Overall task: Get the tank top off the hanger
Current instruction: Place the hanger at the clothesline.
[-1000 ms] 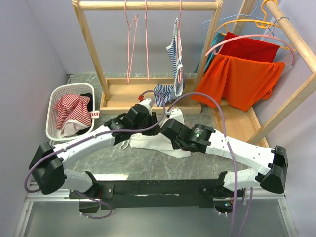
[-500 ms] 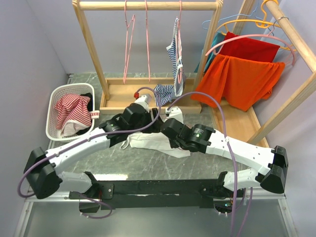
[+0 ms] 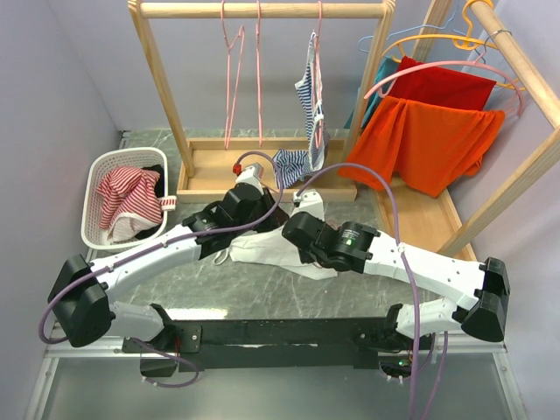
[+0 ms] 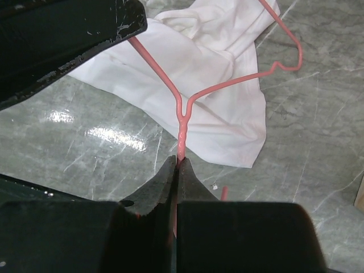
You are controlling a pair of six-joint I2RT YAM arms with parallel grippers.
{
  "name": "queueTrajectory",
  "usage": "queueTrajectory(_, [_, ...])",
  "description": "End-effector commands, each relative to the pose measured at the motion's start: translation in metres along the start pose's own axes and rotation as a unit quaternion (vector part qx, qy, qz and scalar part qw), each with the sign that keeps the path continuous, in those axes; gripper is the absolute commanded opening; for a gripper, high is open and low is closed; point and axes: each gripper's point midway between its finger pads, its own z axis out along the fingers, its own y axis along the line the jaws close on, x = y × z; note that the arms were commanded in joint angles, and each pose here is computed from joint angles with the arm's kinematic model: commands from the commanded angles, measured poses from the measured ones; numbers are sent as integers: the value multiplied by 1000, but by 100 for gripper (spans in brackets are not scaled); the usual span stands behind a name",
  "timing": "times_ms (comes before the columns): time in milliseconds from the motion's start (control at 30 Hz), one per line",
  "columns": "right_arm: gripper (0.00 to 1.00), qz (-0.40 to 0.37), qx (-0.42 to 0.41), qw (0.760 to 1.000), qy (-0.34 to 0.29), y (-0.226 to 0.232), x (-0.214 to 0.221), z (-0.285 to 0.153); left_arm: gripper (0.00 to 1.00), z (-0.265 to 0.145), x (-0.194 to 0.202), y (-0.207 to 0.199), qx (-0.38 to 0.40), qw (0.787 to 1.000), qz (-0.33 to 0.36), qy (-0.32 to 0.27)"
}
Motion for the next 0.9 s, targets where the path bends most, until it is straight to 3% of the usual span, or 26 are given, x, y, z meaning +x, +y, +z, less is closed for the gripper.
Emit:
queueTrajectory(0, [0, 1, -41, 999, -4, 19, 1, -9, 16, 1, -25, -12, 5, 999, -3, -43])
queueTrajectory(167, [0, -2, -49, 999, -2, 26, 1, -11, 1, 2, -24, -15, 9, 999, -1, -40])
queueTrajectory(300, [0, -5, -49, 999, -2, 29, 1, -12, 1, 3, -24, -19, 17, 999, 10, -35])
queueTrajectory(500, [29, -2, -34, 999, -12, 20, -7, -22, 1, -9, -23, -26, 36, 998, 36, -22])
queueTrajectory(600, [59, 7, -28, 999, -28, 10, -15, -35, 1, -20, -24, -31, 55, 997, 52, -20])
queueTrajectory(867, [68, 36, 16, 995, -87, -42, -35, -79, 1, -49, -19, -31, 72, 987, 146, 7])
